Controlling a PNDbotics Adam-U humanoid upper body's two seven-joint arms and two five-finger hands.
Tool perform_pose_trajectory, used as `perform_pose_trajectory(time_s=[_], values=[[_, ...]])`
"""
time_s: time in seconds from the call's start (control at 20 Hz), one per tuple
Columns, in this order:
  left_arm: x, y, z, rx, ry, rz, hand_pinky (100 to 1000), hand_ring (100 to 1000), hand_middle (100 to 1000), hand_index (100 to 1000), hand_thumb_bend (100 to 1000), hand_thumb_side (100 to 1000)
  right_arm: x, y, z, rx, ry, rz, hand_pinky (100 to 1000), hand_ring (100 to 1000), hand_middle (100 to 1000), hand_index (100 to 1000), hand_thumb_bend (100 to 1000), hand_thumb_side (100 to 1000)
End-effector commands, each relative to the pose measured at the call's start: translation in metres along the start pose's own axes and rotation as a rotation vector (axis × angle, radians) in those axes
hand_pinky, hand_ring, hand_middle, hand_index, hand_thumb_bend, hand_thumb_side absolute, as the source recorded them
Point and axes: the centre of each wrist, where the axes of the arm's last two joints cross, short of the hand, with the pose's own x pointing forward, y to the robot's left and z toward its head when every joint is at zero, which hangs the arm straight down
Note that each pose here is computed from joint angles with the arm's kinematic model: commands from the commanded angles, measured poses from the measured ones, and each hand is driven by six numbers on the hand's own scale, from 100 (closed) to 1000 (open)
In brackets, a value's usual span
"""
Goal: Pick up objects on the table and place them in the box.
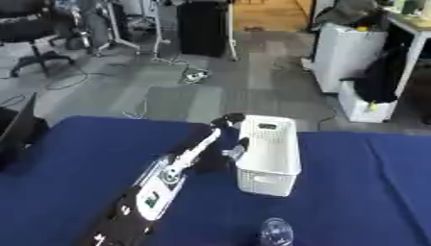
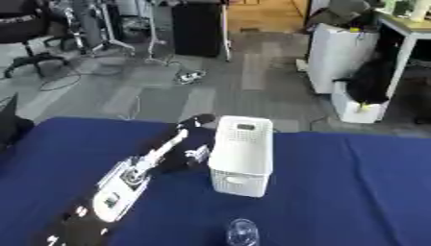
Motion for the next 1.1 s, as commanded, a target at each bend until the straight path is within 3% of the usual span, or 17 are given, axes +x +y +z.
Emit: perform_pose_trajectory(time_s=[0.05, 0.7, 1.1], values=[[0.011, 0.02, -0.007, -0.009, -0.061, -0.07, 939, 859, 970, 1000, 100, 888, 0.02, -0.002, -0.013, 0.027, -0.039, 0.035, 902, 837, 825, 865, 100, 1000], [0.045, 0.035, -0.011, -0.117, -0.241, -0.098, 931, 862, 960, 996, 100, 884, 0.02, -0.002, -0.013, 0.031, -0.038, 0.036, 902, 836, 826, 866, 100, 1000], [0.073, 0.05, -0.004, -0.172, -0.357, -0.178, 930, 861, 953, 991, 100, 857, 0.021, -0.002, -0.015, 0.034, -0.041, 0.037, 903, 836, 826, 866, 100, 1000]])
